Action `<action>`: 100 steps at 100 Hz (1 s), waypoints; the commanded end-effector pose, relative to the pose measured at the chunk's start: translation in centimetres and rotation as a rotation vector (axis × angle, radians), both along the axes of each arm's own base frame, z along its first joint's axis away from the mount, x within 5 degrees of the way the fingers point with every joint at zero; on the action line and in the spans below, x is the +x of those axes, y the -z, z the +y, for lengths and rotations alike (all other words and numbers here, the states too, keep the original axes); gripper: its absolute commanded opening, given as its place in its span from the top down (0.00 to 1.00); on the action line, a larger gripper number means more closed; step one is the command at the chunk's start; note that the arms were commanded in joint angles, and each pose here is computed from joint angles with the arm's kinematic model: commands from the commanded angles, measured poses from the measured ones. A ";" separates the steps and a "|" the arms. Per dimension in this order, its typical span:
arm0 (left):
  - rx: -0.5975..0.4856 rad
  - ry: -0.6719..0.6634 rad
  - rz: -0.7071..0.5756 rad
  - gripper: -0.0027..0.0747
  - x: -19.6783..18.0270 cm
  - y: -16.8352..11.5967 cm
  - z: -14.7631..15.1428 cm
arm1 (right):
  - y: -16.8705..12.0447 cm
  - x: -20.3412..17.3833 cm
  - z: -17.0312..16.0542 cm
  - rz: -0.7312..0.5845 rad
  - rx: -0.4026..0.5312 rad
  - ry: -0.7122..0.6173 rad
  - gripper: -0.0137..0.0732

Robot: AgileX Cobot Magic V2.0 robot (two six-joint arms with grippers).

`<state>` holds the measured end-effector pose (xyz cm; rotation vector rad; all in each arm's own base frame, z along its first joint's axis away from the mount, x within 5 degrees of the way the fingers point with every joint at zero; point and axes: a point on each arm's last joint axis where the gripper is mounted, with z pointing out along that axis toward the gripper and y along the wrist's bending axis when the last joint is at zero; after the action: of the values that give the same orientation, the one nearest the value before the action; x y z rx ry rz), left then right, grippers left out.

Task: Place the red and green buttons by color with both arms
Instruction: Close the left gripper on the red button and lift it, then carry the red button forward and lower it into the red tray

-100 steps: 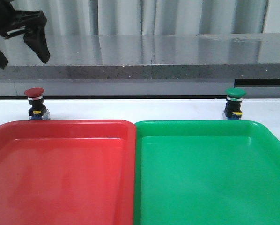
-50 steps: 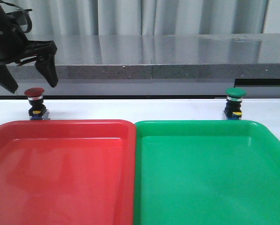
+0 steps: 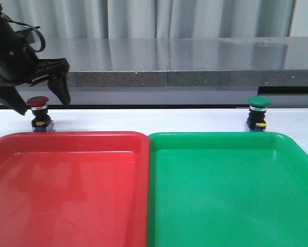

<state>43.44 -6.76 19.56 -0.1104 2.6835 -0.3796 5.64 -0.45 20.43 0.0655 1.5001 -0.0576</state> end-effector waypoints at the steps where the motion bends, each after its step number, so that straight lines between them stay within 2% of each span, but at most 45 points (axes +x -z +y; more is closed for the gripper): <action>1: -0.029 -0.012 -0.116 0.15 0.2 -3.5 -0.3 | -1.6 -0.3 -0.1 -0.114 -0.014 0.011 0.92; 12: -0.029 -0.011 -0.114 0.26 0.2 -3.5 -0.3 | -1.6 -0.3 -0.1 -0.114 -0.014 0.011 0.92; 30: -0.029 -0.008 -0.104 0.51 0.1 -3.4 -0.3 | -1.6 -0.3 -0.1 -0.114 -0.014 0.011 0.92; 51: -0.029 0.002 -0.072 0.68 -0.2 -3.3 -0.4 | -1.6 -0.3 -0.1 -0.114 -0.014 0.011 0.92; 73: -0.030 0.004 -0.071 0.77 -0.3 -3.6 -0.4 | -1.6 -0.3 -0.1 -0.114 -0.014 0.011 0.92; 100: -0.038 0.042 -0.193 0.78 -1.9 -8.5 -0.9 | -1.6 -0.3 -0.1 -0.114 -0.014 0.011 0.92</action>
<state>42.38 -7.13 22.39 -0.0446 2.6618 -0.3889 5.64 -0.45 20.43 0.0655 1.5001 -0.0576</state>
